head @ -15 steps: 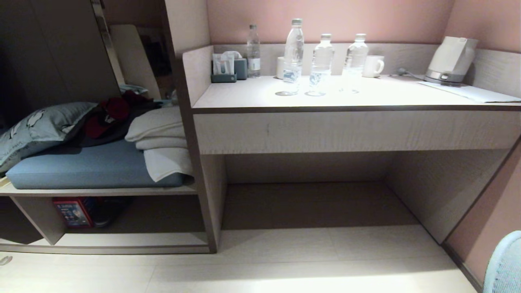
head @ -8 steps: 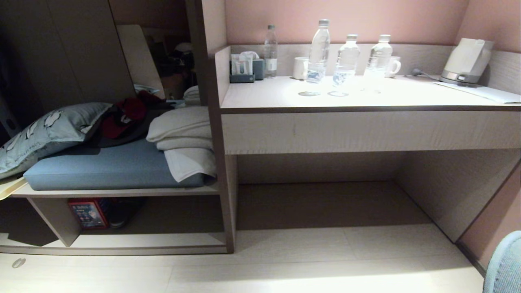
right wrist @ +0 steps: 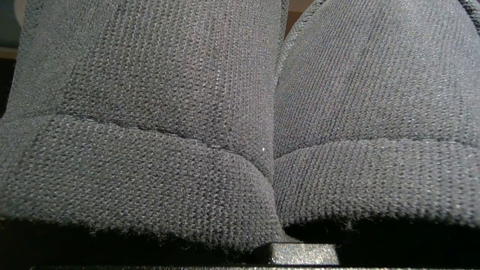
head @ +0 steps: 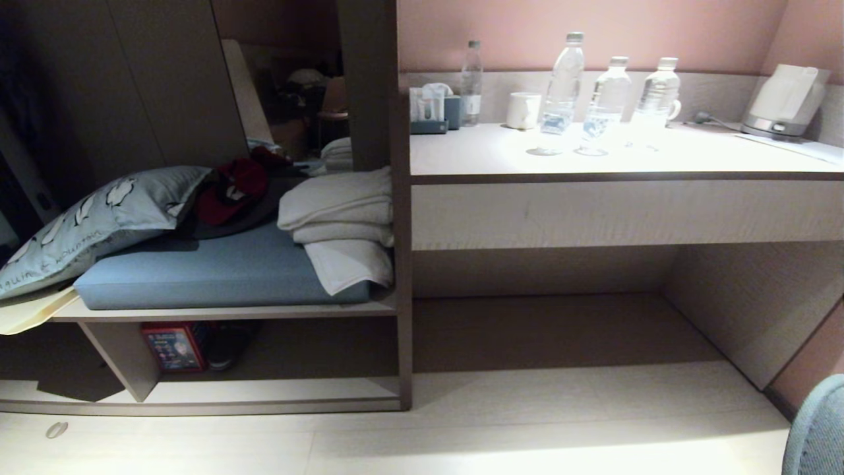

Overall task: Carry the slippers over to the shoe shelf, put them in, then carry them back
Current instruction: Place the slippers into the shoe cabinet

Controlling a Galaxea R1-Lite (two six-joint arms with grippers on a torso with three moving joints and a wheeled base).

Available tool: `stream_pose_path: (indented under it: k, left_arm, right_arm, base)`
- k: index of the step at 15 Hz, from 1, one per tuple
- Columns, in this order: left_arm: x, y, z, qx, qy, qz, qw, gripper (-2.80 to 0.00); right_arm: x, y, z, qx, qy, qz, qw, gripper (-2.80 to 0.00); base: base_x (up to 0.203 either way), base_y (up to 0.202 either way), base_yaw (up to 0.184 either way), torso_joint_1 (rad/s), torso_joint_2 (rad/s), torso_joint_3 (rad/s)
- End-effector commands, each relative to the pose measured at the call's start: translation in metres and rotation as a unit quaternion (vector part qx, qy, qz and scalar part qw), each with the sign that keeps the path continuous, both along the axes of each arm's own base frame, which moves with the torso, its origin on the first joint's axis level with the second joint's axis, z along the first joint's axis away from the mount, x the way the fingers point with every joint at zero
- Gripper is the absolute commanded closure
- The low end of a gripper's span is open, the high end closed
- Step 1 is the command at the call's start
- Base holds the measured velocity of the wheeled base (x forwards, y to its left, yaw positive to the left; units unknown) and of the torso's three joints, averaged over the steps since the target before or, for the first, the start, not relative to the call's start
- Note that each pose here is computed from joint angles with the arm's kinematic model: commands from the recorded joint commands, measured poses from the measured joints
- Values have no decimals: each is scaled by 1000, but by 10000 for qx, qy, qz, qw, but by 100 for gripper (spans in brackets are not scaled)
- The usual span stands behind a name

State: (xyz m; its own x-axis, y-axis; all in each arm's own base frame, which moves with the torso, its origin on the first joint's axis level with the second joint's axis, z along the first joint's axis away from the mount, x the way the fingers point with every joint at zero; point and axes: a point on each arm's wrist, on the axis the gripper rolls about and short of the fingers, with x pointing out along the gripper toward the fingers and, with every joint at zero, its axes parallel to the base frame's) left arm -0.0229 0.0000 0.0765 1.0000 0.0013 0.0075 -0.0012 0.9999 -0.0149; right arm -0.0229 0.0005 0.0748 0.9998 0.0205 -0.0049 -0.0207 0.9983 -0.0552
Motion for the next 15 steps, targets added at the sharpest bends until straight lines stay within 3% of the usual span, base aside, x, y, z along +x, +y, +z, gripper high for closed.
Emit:
stream_pose_path:
  k: [1,15]
  left_arm:
    - [0,0,0,-2,-1,1,10000,0]
    - [0,0,0,-2,-1,1,10000,0]
  right_arm:
    - [0,0,0,-15,6,5,10000,0]
    - [0,0,0,-7,6,5,10000,0]
  base:
    - [0,195,-3,7,1,0]
    - [0,197,-1,3,2,3]
